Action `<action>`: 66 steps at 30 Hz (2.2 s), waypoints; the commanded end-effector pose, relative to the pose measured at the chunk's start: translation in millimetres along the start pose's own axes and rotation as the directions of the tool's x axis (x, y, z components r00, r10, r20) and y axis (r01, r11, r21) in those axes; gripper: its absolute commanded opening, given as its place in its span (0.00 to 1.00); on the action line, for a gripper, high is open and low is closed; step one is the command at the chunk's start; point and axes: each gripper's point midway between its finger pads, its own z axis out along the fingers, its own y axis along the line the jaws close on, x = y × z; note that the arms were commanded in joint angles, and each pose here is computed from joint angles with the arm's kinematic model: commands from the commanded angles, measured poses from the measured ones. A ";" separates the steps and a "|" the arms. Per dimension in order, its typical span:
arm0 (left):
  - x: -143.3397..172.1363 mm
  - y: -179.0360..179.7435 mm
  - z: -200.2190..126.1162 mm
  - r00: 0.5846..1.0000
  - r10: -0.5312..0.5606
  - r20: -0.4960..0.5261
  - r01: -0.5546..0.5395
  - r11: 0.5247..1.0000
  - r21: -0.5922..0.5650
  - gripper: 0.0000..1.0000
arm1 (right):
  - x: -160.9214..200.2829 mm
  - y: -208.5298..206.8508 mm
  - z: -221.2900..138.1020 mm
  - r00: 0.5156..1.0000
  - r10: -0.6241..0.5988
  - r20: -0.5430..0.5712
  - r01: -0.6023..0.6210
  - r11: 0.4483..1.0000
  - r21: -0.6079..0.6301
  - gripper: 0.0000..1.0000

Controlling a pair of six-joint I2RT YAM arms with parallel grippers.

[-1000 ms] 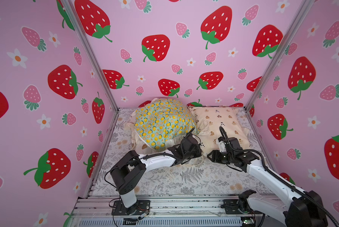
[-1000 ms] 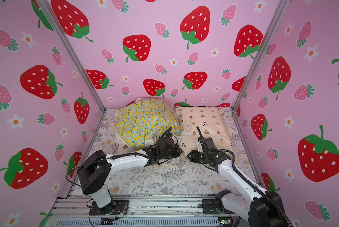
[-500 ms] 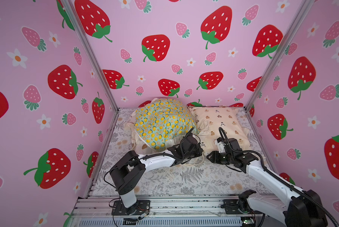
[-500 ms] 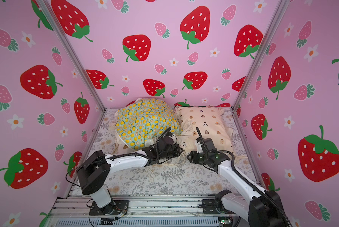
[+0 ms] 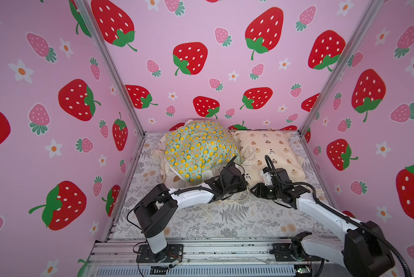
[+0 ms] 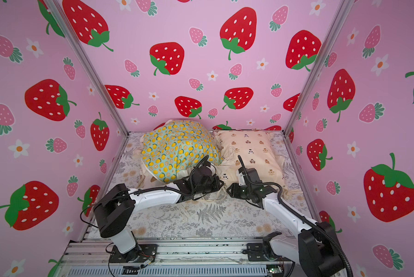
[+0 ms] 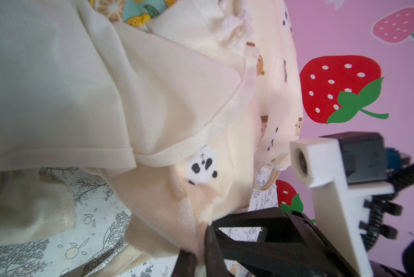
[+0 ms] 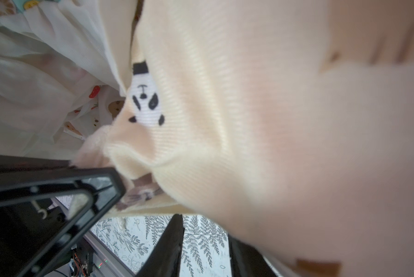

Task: Zip up pillowcases
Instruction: Zip the zipper on the pillowcase.

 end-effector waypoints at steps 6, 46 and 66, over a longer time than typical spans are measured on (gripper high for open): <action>-7.5 -19.4 -8.6 1.000 0.006 0.015 -0.007 0.998 0.055 0.00 | -10.0 3.2 6.8 1.000 0.003 0.031 -0.002 1.000 -0.014 0.31; -12.3 -31.0 -15.7 1.000 0.005 0.028 -0.008 0.996 0.087 0.00 | -24.7 -1.2 -0.2 0.980 -0.117 0.162 0.117 0.993 0.012 0.24; -12.3 -35.8 -16.3 1.000 -0.001 0.022 -0.001 0.994 0.105 0.00 | -40.8 6.8 1.7 0.951 -0.159 0.266 0.172 0.985 -0.025 0.19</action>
